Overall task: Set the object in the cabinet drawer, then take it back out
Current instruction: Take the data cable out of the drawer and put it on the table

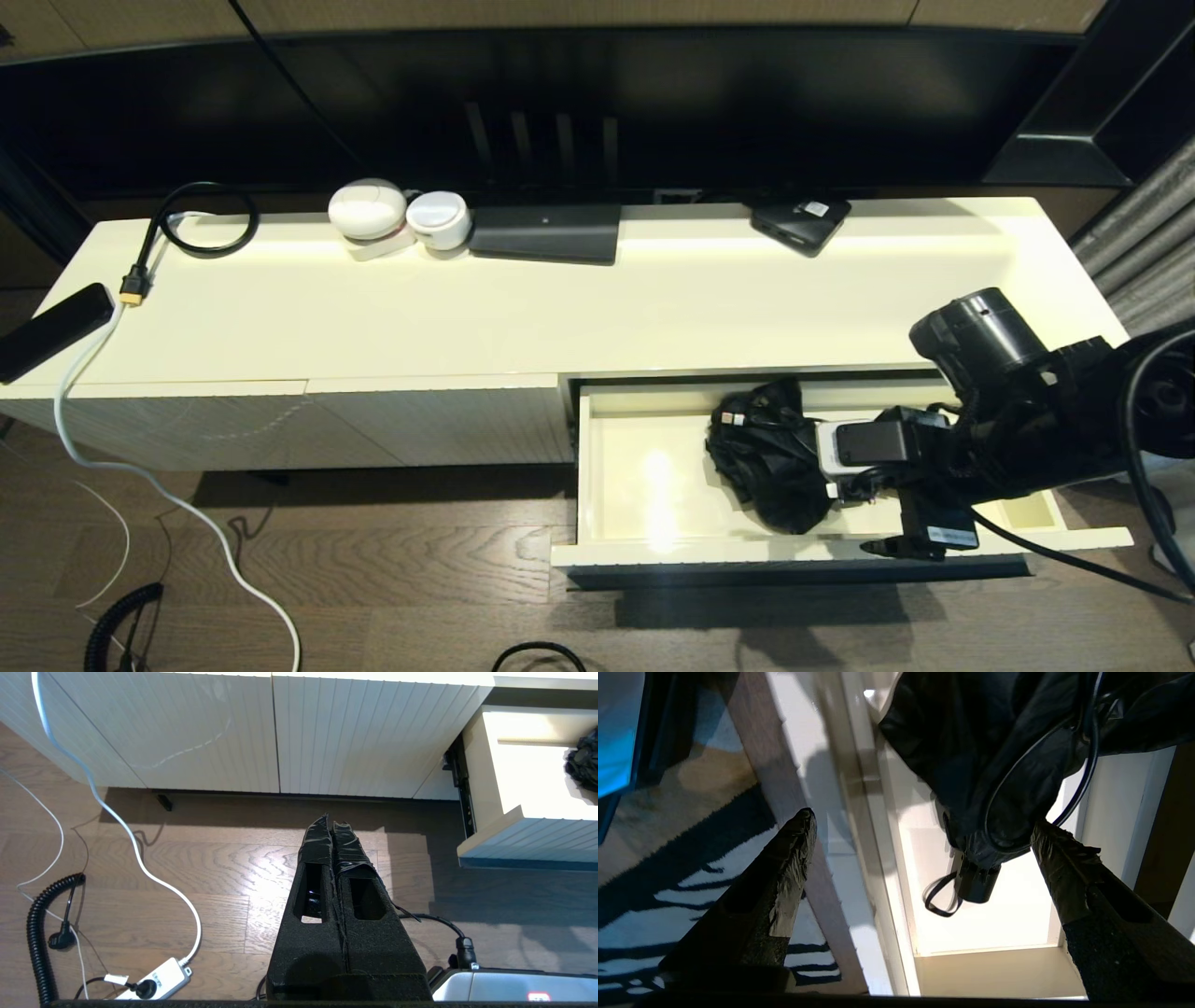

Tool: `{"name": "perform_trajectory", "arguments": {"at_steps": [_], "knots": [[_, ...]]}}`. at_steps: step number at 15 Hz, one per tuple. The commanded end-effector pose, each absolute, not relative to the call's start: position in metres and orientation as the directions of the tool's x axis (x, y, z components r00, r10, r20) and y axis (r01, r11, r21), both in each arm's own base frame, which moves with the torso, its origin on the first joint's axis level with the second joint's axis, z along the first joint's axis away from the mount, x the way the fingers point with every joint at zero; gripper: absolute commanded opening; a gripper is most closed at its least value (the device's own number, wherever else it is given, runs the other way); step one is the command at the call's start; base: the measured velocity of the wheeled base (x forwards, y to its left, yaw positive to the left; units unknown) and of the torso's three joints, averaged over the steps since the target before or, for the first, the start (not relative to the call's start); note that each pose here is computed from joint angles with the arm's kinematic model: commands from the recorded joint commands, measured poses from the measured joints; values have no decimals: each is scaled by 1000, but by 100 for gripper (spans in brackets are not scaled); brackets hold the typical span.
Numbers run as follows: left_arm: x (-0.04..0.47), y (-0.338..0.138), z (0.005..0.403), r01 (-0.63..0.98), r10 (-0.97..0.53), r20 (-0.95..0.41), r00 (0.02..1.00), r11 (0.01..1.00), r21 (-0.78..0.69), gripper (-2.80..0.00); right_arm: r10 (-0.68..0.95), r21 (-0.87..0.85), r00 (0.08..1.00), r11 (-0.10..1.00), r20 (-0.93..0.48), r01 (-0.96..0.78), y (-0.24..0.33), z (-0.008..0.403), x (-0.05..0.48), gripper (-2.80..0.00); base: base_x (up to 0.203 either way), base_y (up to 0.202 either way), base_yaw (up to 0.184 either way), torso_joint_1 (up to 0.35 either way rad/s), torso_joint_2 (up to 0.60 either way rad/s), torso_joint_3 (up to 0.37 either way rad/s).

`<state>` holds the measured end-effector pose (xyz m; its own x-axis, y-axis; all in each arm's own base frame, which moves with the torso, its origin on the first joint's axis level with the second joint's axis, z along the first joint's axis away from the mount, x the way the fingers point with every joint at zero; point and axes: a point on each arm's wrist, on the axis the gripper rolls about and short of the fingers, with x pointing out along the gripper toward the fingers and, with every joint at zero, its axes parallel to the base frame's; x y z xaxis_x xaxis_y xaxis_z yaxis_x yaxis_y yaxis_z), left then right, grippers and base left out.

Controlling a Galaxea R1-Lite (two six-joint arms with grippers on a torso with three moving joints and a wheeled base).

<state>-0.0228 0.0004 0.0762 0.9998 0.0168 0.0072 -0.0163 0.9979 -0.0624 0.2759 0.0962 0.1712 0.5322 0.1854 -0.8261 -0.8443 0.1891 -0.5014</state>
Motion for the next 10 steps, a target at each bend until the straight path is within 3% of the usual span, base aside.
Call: {"name": "perform_trajectory", "arguments": {"at_steps": [1,10], "knots": [[-23,0,76,-17,17,8,1000,998,-63,-280,178,-475,512,214,-840,-854,102,161,295,0,0,0,0,0,0,0],[-23,0,76,-18,18,8,1000,998,-63,-280,162,-481,538,290,-827,-827,95,157,323,0,0,0,0,0,0,0]]}}
